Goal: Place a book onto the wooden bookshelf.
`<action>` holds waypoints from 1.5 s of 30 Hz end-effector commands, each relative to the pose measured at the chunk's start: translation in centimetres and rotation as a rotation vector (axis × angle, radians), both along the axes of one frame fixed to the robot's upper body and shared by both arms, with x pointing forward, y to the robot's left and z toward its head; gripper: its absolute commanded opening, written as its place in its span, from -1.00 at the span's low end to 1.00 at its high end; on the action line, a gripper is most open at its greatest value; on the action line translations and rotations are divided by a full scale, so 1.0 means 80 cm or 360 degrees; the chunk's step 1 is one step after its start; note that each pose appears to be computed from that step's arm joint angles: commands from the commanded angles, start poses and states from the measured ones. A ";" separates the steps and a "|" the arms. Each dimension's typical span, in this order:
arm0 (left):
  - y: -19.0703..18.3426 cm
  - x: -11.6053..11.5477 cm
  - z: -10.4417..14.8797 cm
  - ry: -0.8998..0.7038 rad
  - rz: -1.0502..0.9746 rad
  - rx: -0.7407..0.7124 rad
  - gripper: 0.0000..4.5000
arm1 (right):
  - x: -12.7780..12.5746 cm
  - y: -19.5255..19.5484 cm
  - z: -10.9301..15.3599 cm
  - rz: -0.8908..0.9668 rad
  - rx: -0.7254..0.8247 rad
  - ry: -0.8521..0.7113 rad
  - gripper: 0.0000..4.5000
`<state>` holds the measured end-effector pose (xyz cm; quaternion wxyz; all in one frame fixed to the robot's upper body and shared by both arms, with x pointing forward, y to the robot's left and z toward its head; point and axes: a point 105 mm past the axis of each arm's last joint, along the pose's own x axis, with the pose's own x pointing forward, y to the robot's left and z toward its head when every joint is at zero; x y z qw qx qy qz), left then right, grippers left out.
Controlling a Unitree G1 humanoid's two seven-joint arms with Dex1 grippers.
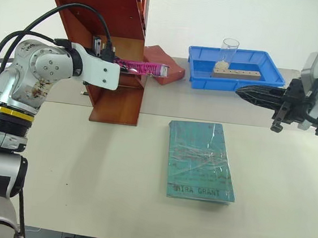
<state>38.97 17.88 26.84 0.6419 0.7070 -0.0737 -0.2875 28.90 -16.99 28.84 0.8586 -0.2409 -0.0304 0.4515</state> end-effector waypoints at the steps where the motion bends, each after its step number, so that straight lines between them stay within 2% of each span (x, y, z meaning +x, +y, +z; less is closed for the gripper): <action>1: 0.017 -0.004 0.019 -0.0057 0.0078 -0.0036 -0.03 | -0.004 0.003 0.018 0.0029 0.0002 -0.0118 -1.00; 5: 0.025 -0.006 0.017 -0.0046 0.0115 -0.0031 0.84 | -0.002 0.003 0.017 0.0033 0.0004 -0.0118 -1.00; 6: 0.027 -0.007 0.017 -0.0045 0.0119 -0.0030 0.98 | -0.002 0.003 0.017 0.0034 0.0004 -0.0118 -1.00; 15: 0.045 -0.027 0.007 0.0089 0.0174 0.0006 0.98 | 0.001 0.000 0.015 0.0044 -0.0001 -0.0121 -1.00; 21: 0.066 -0.042 0.027 0.0118 0.0265 -0.0073 0.98 | 0.004 -0.003 0.014 0.0045 -0.0012 -0.0124 -1.00; 27: 0.067 -0.065 0.064 0.0209 0.0256 -0.0452 0.98 | 0.009 -0.006 0.017 0.0055 -0.0049 -0.0131 -1.00; 32: 0.077 -0.089 0.072 0.0433 0.0218 -0.0748 0.98 | 0.005 -0.018 0.016 0.0058 -0.0150 -0.0104 -1.00; 36: 0.084 -0.126 0.027 0.0952 0.0196 -0.1047 0.98 | 0.000 -0.047 0.000 0.0033 -0.0405 -0.0040 -1.00; 40: 0.087 -0.146 -0.014 0.1089 0.0248 -0.1117 0.98 | -0.004 -0.070 -0.013 0.0022 -0.0581 0.0020 -1.00; 45: 0.086 -0.151 -0.033 0.1146 0.0268 -0.1254 0.98 | -0.005 -0.079 -0.027 0.0031 -0.0657 0.0050 -1.00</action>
